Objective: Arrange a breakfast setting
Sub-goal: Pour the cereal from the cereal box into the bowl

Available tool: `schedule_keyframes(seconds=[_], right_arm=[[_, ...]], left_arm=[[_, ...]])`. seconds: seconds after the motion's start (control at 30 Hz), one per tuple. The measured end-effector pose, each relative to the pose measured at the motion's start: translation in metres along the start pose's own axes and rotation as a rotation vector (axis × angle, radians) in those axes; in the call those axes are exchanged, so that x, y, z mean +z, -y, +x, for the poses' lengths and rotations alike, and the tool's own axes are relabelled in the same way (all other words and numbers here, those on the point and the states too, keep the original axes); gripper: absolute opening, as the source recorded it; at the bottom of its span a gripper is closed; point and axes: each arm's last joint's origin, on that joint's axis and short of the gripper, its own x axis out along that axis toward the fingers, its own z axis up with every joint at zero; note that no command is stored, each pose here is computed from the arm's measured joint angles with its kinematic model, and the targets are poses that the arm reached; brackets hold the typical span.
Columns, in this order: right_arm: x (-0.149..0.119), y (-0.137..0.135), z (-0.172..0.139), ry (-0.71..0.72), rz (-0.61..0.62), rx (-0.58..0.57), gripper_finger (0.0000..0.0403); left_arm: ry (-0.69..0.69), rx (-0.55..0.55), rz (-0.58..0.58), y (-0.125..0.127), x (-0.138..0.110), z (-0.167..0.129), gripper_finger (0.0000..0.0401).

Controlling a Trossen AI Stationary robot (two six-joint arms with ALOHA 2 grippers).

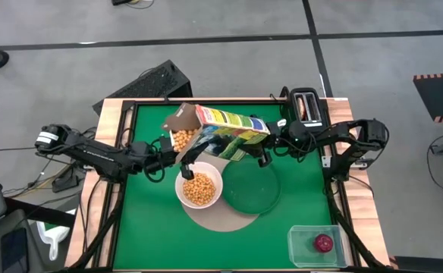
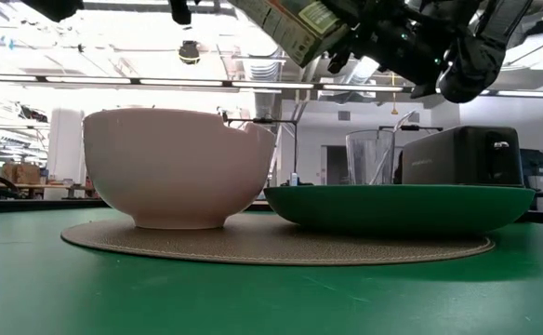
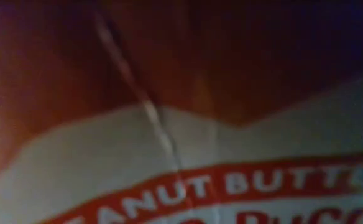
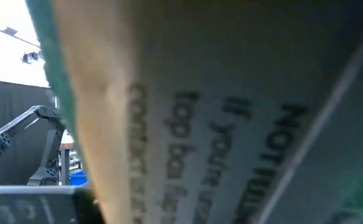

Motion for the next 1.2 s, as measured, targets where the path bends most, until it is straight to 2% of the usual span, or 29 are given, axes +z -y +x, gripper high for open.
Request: schedule_keyframes(seconds=[0.3,0.4,0.6,0.73,0.9,1.07,1.2], right_arm=[[0.0,0.008,-0.003,-0.041,0.036,-0.013,0.03],[0.006,0.011,-0.007,-0.055,0.043,0.022,0.0304],[0.022,0.014,-0.021,-0.105,0.044,0.0,0.0304],[0.033,0.012,-0.026,-0.165,0.002,-0.016,0.0305],[0.047,0.004,-0.031,-0.219,-0.035,-0.013,0.0305],[0.056,-0.006,-0.035,-0.276,-0.051,-0.012,0.0305],[0.053,-0.018,-0.037,-0.363,-0.039,0.02,0.0305]], left_arm=[[-0.016,0.011,0.036,-0.002,0.002,-0.002,0.0092],[-0.035,0.0,0.045,-0.005,0.009,-0.007,0.0091],[-0.068,0.004,0.045,-0.016,0.03,-0.024,0.009],[-0.077,0.013,0.049,-0.024,0.047,-0.038,0.009],[-0.147,0.152,0.095,-0.037,0.078,-0.047,0.0089],[-0.246,0.239,0.149,-0.045,0.096,-0.053,0.009],[-0.311,0.388,0.175,-0.053,0.109,-0.059,0.0091]])
